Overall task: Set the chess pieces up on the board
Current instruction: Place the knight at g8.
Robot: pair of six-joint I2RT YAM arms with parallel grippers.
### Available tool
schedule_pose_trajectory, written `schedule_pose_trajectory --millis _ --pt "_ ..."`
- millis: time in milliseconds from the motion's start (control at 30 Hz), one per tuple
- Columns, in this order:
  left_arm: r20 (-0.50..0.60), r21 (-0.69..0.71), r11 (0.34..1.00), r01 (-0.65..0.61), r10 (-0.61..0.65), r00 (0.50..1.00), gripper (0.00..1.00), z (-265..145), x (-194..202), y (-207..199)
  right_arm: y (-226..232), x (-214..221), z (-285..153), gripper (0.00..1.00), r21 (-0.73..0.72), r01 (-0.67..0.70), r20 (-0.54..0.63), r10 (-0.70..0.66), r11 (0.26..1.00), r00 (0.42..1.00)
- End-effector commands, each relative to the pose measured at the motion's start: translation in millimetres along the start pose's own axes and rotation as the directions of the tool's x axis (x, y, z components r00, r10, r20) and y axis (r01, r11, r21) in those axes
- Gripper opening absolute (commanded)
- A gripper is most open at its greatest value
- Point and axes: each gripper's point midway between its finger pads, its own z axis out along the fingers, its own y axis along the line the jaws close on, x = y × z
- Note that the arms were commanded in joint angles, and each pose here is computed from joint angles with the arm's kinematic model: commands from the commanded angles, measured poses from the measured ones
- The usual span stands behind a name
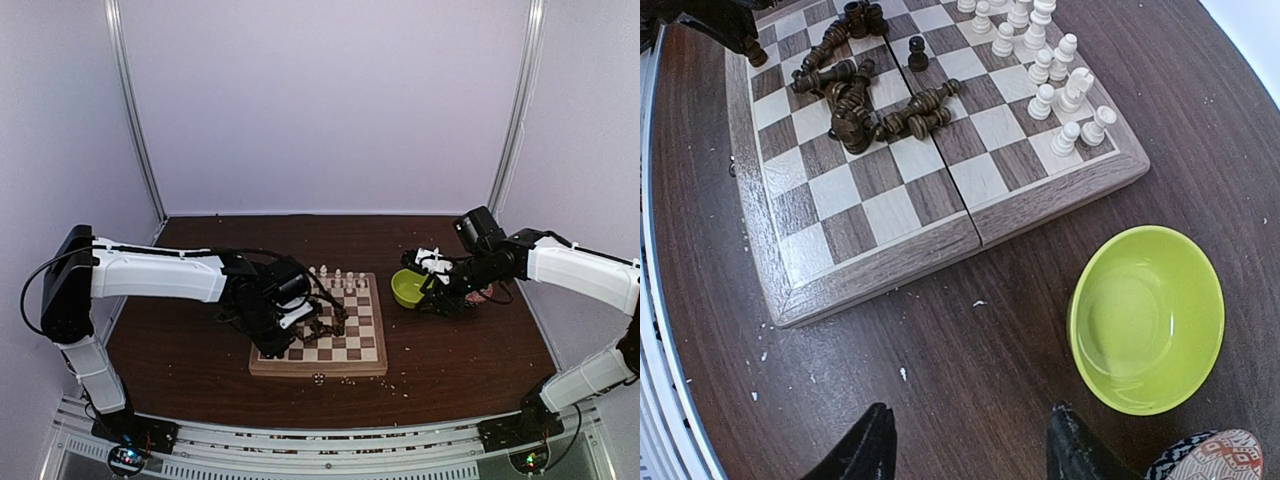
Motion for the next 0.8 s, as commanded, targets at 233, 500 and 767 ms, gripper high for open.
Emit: schedule_pose_trajectory --millis 233,500,767 --pt "0.032 -0.008 1.0 -0.009 0.009 0.999 0.16 1 -11 -1 3 6 5 0.52 -0.009 0.009 -0.029 -0.01 1.0 1.0" --pt "0.139 -0.027 1.0 -0.004 0.008 0.99 0.35 -45 -32 4 4 6 6 0.52 -0.018 0.007 -0.033 -0.008 1.0 0.999" --pt "0.345 -0.13 0.983 0.129 -0.077 0.936 0.41 -98 -73 46 7 -26 -5 0.52 -0.055 -0.035 0.055 0.038 0.998 0.998"
